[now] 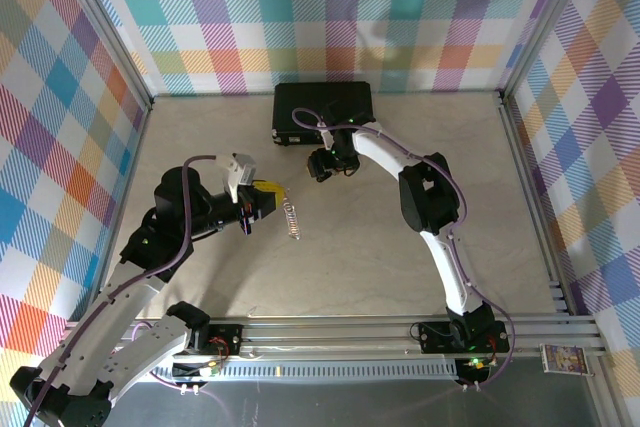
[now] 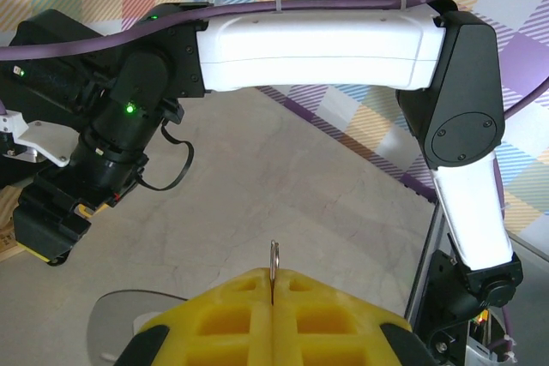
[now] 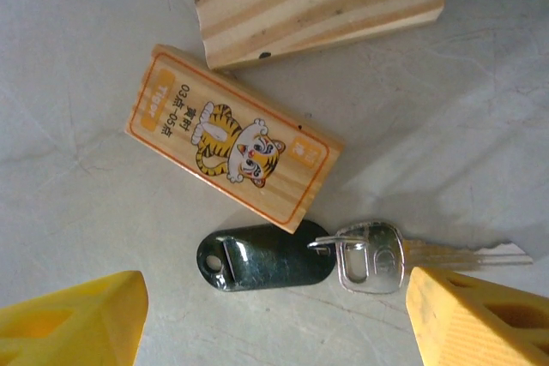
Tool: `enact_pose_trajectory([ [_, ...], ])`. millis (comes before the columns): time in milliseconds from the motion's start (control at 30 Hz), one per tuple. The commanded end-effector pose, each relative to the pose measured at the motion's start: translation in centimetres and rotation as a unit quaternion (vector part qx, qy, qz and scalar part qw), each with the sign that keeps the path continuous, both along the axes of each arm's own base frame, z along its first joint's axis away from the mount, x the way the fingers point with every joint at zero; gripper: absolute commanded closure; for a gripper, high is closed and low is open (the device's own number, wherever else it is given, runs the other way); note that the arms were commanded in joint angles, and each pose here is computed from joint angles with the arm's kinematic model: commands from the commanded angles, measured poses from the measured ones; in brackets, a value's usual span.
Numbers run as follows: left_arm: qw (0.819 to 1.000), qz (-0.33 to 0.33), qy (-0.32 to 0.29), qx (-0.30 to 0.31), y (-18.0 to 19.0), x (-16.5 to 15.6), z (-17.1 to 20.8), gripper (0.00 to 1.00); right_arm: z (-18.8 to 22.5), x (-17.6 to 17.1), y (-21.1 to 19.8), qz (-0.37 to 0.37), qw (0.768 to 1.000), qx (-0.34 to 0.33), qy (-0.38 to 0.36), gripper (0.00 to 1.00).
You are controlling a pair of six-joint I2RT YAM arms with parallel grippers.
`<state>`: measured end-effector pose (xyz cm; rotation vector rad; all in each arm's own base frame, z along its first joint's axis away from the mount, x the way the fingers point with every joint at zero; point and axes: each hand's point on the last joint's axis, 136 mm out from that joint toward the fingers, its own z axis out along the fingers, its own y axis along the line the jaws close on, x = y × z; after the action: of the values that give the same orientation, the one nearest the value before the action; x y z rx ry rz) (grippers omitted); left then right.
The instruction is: Put the keys on the keyring
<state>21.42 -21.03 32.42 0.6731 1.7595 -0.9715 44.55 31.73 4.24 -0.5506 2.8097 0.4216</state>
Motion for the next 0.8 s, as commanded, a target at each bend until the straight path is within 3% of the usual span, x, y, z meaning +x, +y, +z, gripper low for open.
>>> enact_pose_trajectory([
  [0,1.000,-0.004,-0.017,-0.017,0.0,0.2,0.9,1.00,0.4,1.0,1.0,0.009,1.000,0.012,-0.020,0.21],
  [433,1.000,-0.006,-0.017,-0.020,0.1,0.2,0.9,1.00,-0.7,0.9,2.5,0.029,0.999,0.027,-0.010,0.23],
  [767,0.999,-0.001,-0.023,-0.025,0.3,0.2,1.2,1.00,-1.3,-1.6,1.9,0.037,0.999,0.019,0.006,0.30],
])
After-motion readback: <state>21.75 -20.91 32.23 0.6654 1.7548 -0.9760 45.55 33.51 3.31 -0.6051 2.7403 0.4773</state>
